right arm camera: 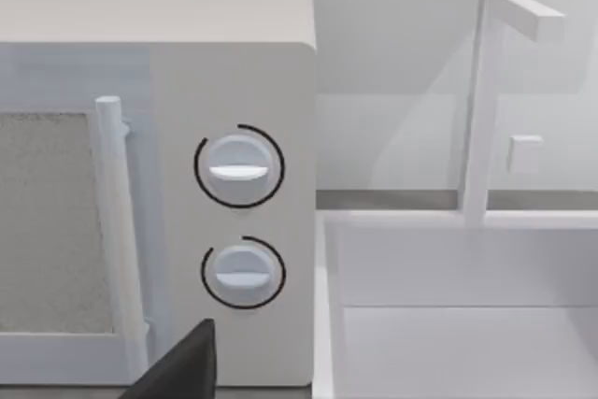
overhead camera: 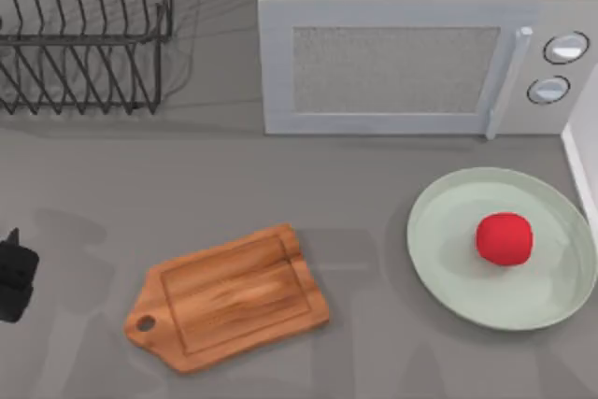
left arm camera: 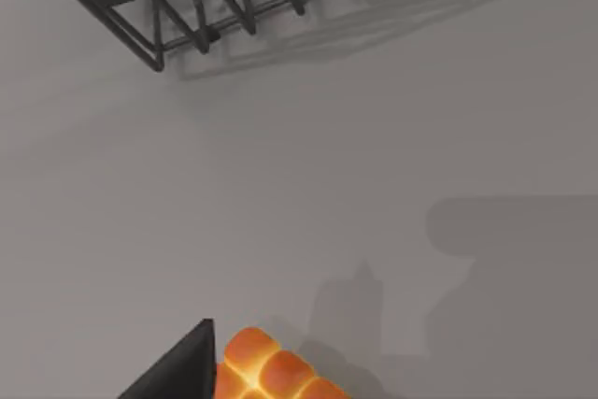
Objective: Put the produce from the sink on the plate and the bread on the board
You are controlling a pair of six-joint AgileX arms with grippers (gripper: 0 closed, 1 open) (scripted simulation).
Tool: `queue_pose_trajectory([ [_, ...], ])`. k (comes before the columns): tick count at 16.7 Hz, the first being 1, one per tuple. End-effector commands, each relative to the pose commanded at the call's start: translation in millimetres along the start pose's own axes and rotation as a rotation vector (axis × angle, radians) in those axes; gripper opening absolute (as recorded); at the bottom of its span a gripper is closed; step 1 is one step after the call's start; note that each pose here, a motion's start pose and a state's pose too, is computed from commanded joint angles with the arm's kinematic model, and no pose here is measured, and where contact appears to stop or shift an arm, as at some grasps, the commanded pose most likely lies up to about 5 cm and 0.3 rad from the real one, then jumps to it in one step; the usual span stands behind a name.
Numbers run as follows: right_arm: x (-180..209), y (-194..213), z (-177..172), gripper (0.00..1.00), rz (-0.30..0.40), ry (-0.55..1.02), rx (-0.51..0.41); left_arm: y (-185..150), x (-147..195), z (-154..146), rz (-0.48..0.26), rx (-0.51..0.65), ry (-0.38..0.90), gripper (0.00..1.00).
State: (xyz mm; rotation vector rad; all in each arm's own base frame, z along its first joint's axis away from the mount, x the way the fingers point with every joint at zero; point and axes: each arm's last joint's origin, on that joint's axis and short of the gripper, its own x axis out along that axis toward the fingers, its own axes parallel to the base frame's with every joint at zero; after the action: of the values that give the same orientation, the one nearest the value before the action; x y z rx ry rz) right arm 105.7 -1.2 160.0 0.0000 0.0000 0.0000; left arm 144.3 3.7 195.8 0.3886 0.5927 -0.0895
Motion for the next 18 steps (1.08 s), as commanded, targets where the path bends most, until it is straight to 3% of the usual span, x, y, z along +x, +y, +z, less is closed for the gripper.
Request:
queue_pose_trajectory([
  [5, 0, 0, 0, 1.0, 0.0, 0.0, 0.0, 13, 48, 3, -0.288, 0.234, 0.522, 1.0],
  [8, 0, 0, 0, 1.0, 0.0, 0.0, 0.0, 31, 79, 9, -0.468, 0.324, 0.721, 1.0],
  [12, 0, 0, 0, 1.0, 0.0, 0.0, 0.0, 65, 120, 21, -0.604, 0.401, 0.809, 1.0],
  [18, 0, 0, 0, 1.0, 0.0, 0.0, 0.0, 106, 153, 35, -0.608, 0.464, 0.779, 1.0],
])
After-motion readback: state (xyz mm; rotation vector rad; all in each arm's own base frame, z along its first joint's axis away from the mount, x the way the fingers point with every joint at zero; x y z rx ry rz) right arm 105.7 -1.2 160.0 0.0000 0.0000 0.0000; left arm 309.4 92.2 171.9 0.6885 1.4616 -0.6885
